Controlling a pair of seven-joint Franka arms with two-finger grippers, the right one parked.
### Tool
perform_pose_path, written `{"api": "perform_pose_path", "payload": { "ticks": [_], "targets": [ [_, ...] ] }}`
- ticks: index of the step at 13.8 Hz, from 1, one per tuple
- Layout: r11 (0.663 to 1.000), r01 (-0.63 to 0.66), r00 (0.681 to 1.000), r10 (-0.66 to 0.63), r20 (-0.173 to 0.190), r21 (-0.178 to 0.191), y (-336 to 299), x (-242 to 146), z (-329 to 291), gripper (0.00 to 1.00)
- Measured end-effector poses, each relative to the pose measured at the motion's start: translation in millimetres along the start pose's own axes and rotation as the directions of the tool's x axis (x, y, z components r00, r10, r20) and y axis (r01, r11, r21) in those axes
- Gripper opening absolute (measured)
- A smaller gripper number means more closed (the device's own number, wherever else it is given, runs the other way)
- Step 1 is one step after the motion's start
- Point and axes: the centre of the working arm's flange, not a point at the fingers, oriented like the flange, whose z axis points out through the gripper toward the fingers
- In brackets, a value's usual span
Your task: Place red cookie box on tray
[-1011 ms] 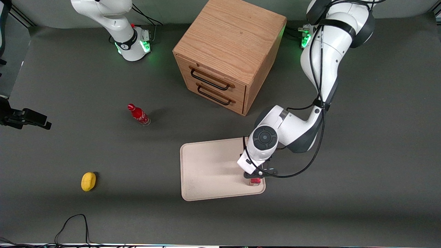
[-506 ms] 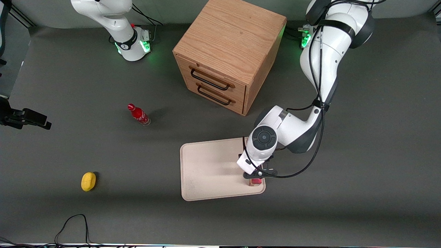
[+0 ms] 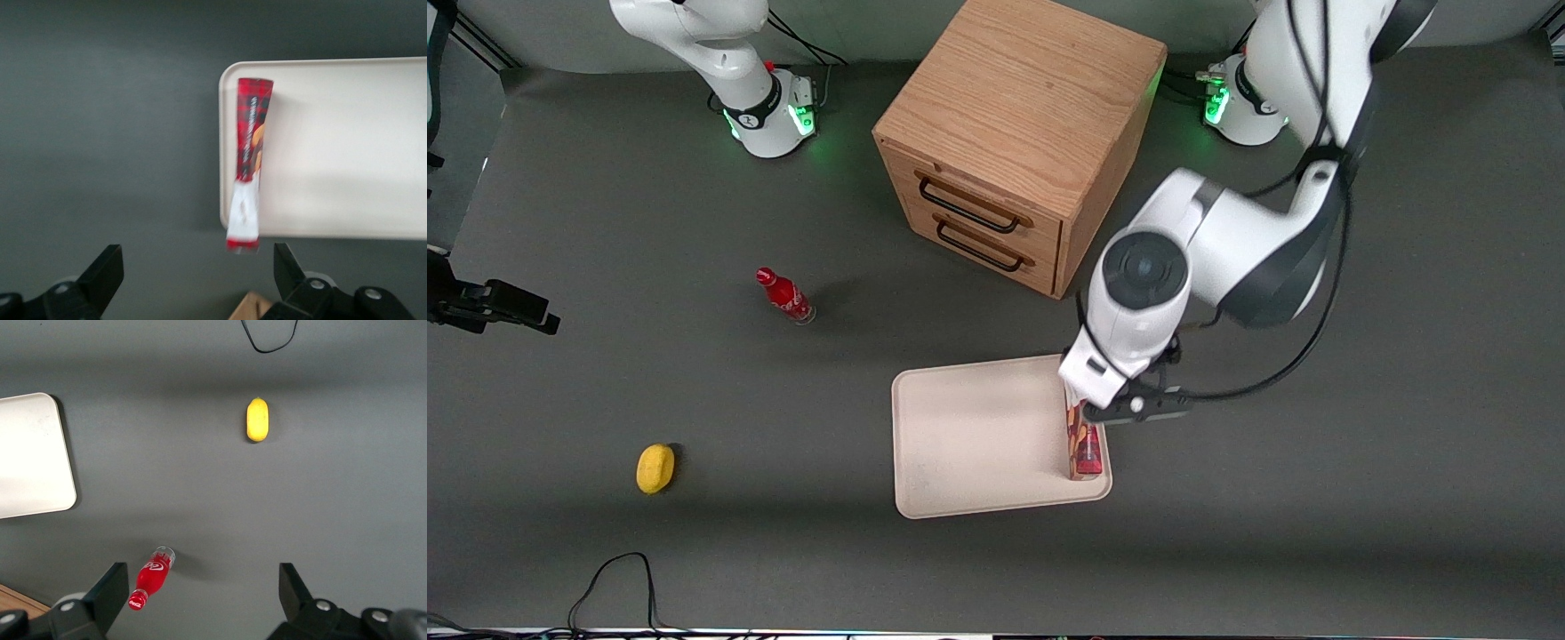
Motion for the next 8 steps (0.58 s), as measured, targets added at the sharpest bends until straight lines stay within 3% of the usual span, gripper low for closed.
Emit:
{"api": "perform_pose_path", "payload": {
  "ticks": [3,8],
  "targets": [
    [0.999,0.028,1.0,-0.028,-0.011,0.028,-38.0,-26.0,-73.8,1.0],
    [0.999,0.036,0.999,-0.036,0.011,-0.005,-167.3,-10.4,-94.2,1.0]
  ]
}}
